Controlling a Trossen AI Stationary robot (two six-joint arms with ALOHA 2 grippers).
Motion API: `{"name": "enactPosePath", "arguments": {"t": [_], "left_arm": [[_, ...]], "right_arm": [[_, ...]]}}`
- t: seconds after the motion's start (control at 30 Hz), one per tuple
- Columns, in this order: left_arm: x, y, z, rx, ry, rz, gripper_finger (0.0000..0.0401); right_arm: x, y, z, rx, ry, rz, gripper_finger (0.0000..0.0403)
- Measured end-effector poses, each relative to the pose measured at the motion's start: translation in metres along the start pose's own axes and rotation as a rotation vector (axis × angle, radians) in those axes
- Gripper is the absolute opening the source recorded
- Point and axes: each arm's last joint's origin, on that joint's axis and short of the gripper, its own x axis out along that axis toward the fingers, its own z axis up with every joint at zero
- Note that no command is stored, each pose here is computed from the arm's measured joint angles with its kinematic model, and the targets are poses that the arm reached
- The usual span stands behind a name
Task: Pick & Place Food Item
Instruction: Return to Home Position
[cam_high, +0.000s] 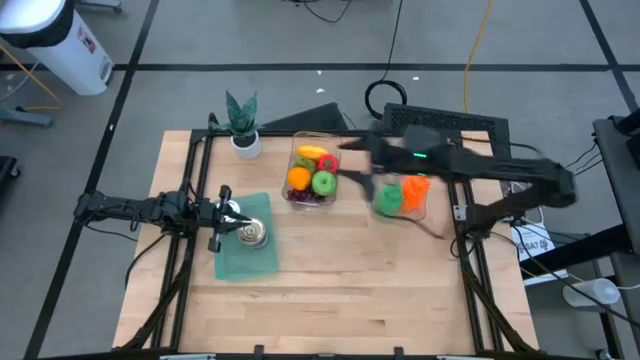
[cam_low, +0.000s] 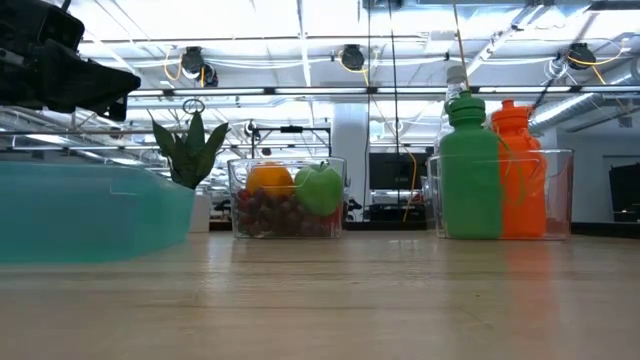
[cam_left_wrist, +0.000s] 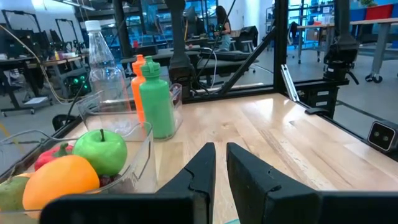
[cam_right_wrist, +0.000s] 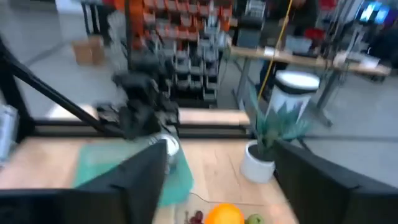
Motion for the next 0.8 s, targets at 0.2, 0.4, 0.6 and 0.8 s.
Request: {"name": "enactPosePath", "arguments": {"t": [0.2, 0.4, 0.6, 0.8], "left_arm": [[0.0, 0.0, 0.0, 0.0, 0.0, 0.0, 0.0051], [0.0, 0.0, 0.0, 0.0, 0.0, 0.0, 0.0051], [0.0, 0.0, 0.0, 0.0, 0.0, 0.0, 0.0051], [0.0, 0.0, 0.0, 0.0, 0.0, 0.0, 0.0051]], "right_arm": [[-0.108, 0.034, -0.006, 0.01, -0.155, 0.014, 0.0112], [-0.171, 0.05, -0.073, 0.043, -0.245, 0.155, 0.0013], [-0.179, 0.053, -0.131, 0.034, -0.281, 0.185, 0.0004], [-0.171, 0.06, -0.172, 0.049, -0.29, 0.222, 0.0001]]}}
